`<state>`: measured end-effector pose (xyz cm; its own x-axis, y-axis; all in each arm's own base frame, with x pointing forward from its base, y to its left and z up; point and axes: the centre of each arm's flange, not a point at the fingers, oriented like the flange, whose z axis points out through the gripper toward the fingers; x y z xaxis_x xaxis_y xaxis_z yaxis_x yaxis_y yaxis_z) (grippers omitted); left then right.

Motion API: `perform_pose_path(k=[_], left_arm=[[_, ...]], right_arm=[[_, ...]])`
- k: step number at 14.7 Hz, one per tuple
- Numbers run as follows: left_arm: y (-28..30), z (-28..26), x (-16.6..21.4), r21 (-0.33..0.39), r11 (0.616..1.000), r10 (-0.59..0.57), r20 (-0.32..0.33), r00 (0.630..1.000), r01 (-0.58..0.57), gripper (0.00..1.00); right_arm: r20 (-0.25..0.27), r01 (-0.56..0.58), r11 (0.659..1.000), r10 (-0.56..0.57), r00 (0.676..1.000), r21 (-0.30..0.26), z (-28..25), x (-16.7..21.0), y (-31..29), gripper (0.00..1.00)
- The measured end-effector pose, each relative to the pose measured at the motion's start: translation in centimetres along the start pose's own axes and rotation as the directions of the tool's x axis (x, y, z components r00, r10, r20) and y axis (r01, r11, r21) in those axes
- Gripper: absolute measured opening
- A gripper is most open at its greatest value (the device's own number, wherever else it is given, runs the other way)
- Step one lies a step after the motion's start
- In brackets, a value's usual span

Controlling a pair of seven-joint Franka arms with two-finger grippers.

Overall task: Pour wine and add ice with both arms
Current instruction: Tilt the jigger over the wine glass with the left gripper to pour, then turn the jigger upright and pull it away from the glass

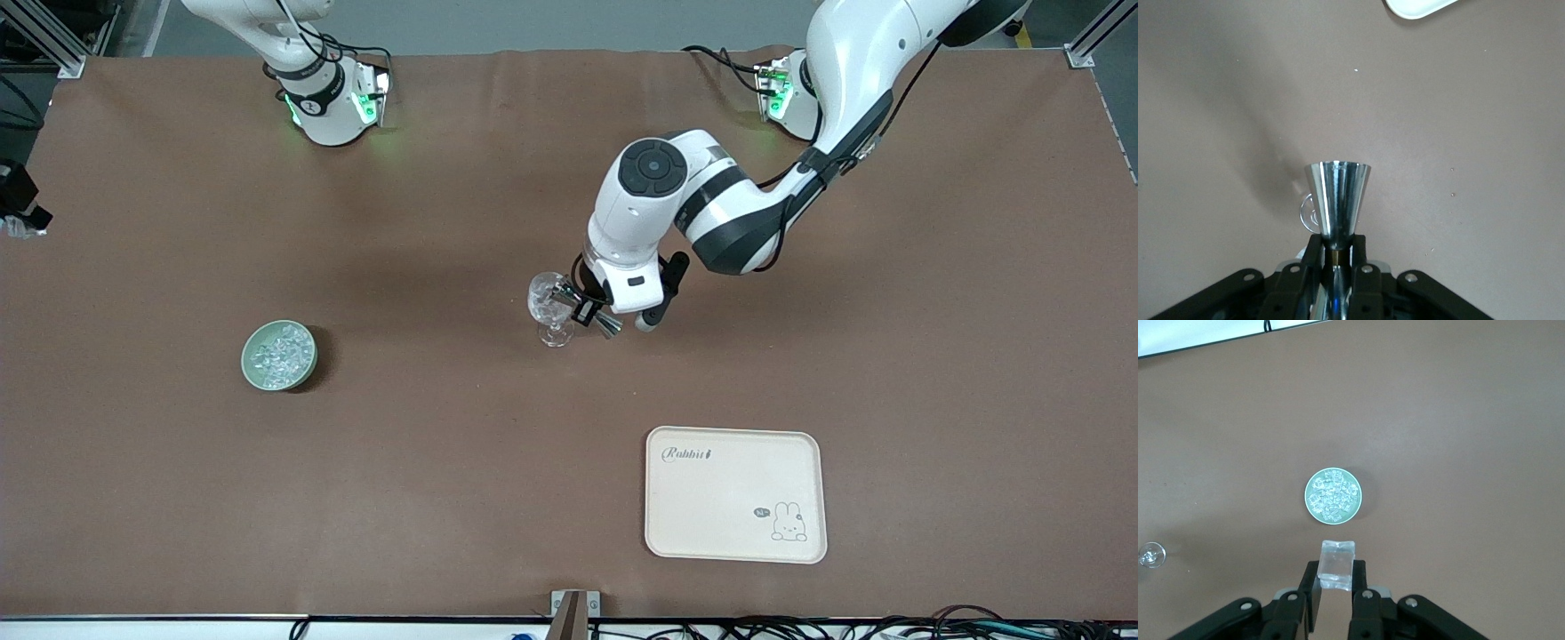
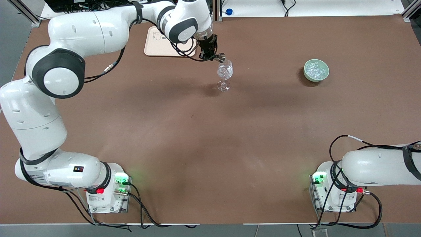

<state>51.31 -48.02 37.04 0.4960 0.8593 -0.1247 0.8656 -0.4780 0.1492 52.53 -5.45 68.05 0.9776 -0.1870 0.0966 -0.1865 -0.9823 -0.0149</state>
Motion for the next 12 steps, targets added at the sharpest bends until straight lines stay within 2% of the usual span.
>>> perform_pose_path(k=[6,8,10,12], left_arm=[[-0.7,0.5,-0.8,0.034,0.999,0.035,-0.044,0.998,-0.034,0.21],[-0.7,0.3,-1.0,0.031,0.999,0.012,-0.043,0.999,-0.011,0.21],[0.0,-0.7,-0.7,0.015,0.999,-0.034,-0.025,0.999,0.034,0.21],[1.0,-2.2,0.0,0.013,0.996,-0.090,0.030,0.995,0.090,0.21]], right_arm=[[0.000,0.000,1.000,0.000,1.000,0.000,0.0,0.0,0.0,0.23],[0.000,0.000,1.000,0.000,1.000,0.000,0.0,0.0,0.0,0.23],[0.000,0.000,1.000,0.000,1.000,0.000,0.0,0.0,0.0,0.23],[0.000,0.000,1.000,0.000,1.000,0.000,0.0,0.0,0.0,0.23]])
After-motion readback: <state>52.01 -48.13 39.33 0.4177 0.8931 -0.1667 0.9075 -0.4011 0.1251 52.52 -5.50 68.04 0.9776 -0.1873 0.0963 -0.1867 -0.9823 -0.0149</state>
